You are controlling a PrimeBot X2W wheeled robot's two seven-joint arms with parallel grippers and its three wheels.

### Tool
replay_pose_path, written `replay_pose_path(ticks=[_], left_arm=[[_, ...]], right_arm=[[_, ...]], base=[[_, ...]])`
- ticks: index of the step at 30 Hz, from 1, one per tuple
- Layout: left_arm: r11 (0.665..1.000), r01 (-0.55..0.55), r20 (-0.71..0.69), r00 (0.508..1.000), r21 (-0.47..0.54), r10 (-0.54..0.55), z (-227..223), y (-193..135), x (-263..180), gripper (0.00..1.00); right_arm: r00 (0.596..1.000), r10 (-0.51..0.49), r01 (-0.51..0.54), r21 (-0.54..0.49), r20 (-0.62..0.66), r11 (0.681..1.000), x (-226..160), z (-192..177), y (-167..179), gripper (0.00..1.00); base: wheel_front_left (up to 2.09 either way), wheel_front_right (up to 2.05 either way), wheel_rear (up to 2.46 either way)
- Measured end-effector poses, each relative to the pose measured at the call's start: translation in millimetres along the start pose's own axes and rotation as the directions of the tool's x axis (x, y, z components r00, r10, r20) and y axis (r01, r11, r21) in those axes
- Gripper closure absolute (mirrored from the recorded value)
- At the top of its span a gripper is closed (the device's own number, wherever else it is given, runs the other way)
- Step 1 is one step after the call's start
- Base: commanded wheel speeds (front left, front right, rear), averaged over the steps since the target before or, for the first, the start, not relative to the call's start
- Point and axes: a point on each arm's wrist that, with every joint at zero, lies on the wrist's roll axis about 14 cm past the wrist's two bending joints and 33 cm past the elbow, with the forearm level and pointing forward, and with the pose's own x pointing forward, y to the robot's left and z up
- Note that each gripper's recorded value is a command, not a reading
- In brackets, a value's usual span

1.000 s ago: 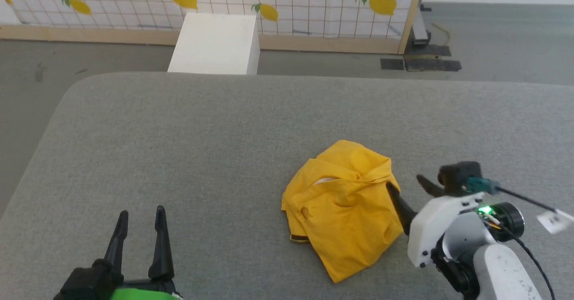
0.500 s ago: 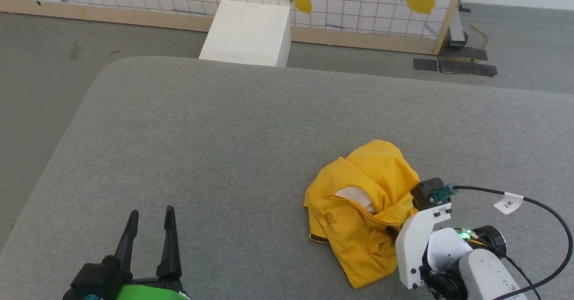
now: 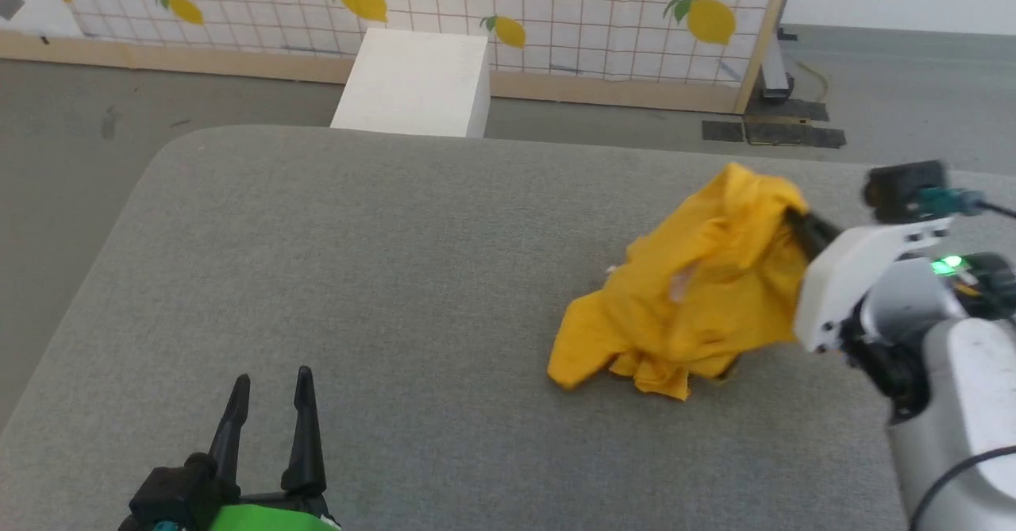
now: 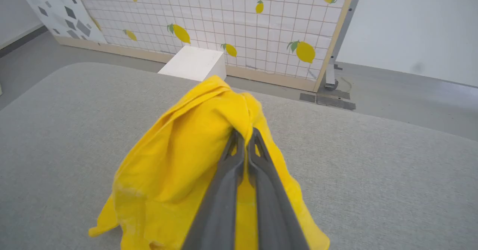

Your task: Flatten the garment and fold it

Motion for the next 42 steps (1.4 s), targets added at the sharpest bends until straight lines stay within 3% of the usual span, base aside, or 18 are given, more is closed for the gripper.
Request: replay_pose_path(ticks=[4,6,8,11,14,16,17,18,22,27,30,33,37,42], left_arm=[[1.000,0.018,-0.005,1.000,-0.004,-0.018,-2.0,-5.8,2.8,0.00],[1.000,0.022,-0.012,1.000,-0.005,-0.022,-4.2,-7.2,3.5,0.00],[1.000,0.023,-0.020,1.000,-0.005,-0.023,-6.8,-7.6,4.1,0.00],[1.000,0.026,-0.035,0.999,-0.006,-0.026,-11.2,-7.8,4.5,0.00],[1.000,0.023,-0.042,0.999,-0.005,-0.024,-13.5,-6.9,4.6,0.00],[1.000,0.027,-0.045,0.999,-0.006,-0.027,-14.5,-7.1,5.1,0.00],[0.999,0.032,-0.047,0.998,-0.006,-0.032,-15.4,-8.0,5.5,0.00],[0.999,0.036,-0.050,0.998,-0.007,-0.037,-16.2,-9.2,6.0,0.00],[0.998,0.054,-0.054,0.997,-0.011,-0.055,-18.3,-14.5,8.0,0.00],[0.997,0.080,-0.049,0.996,-0.020,-0.081,-17.3,-22.9,8.6,0.00],[0.996,0.087,-0.050,0.995,-0.024,-0.088,-17.7,-25.8,8.4,0.00],[0.996,0.081,-0.055,0.995,-0.030,-0.082,-19.1,-24.4,8.3,0.00],[0.997,0.068,-0.065,0.996,-0.028,-0.069,-21.9,-20.7,8.2,0.00],[0.999,0.042,-0.063,0.997,-0.029,-0.044,-21.5,-13.2,10.5,0.00]], right_arm=[[0.993,-0.101,0.100,0.021,0.055,0.995,-16.6,14.5,-37.0,1.00],[0.988,-0.150,0.150,0.031,0.020,0.988,-25.4,-0.3,-53.2,1.00],[0.977,-0.202,0.204,0.022,-0.070,0.979,-36.8,-33.9,-69.0,1.00],[0.922,-0.274,0.278,-0.026,-0.273,0.960,-67.1,-107.2,-89.9,1.00],[0.845,-0.269,0.302,-0.001,-0.462,0.953,-98.8,-174.8,-85.8,1.00],[0.813,-0.241,0.304,0.034,-0.531,0.952,-112.7,-201.1,-75.7,1.00],[0.815,-0.232,0.304,0.051,-0.531,0.951,-114.0,-202.6,-72.6,0.12],[0.821,-0.232,0.307,0.061,-0.521,0.950,-113.9,-199.9,-72.7,0.00],[0.861,-0.248,0.315,0.084,-0.445,0.945,-109.7,-174.1,-76.9,0.00],[0.947,-0.252,0.273,0.090,-0.198,0.958,-93.4,-78.2,-81.4,0.00],[0.973,-0.216,0.219,0.040,-0.084,0.975,-88.5,-27.2,-71.4,0.00],[0.989,-0.141,0.141,0.013,-0.039,0.990,-78.6,0.2,-50.3,0.00],[0.993,-0.019,0.016,-0.030,-0.116,0.999,-57.2,-6.6,-12.0,0.00],[0.944,0.085,-0.115,-0.077,-0.319,0.990,-31.3,-52.4,24.7,0.00]], base=[[0.00,0.00,0.00],[0.00,0.00,0.00],[0.00,0.00,0.00],[0.00,0.00,0.00],[0.00,0.00,0.00],[0.00,0.00,0.00],[0.00,0.00,0.00],[0.00,0.00,0.00],[0.00,0.00,0.00],[0.00,0.00,0.00],[0.00,0.00,0.00],[0.00,0.00,0.00],[0.00,0.00,0.00],[0.00,0.00,0.00]])
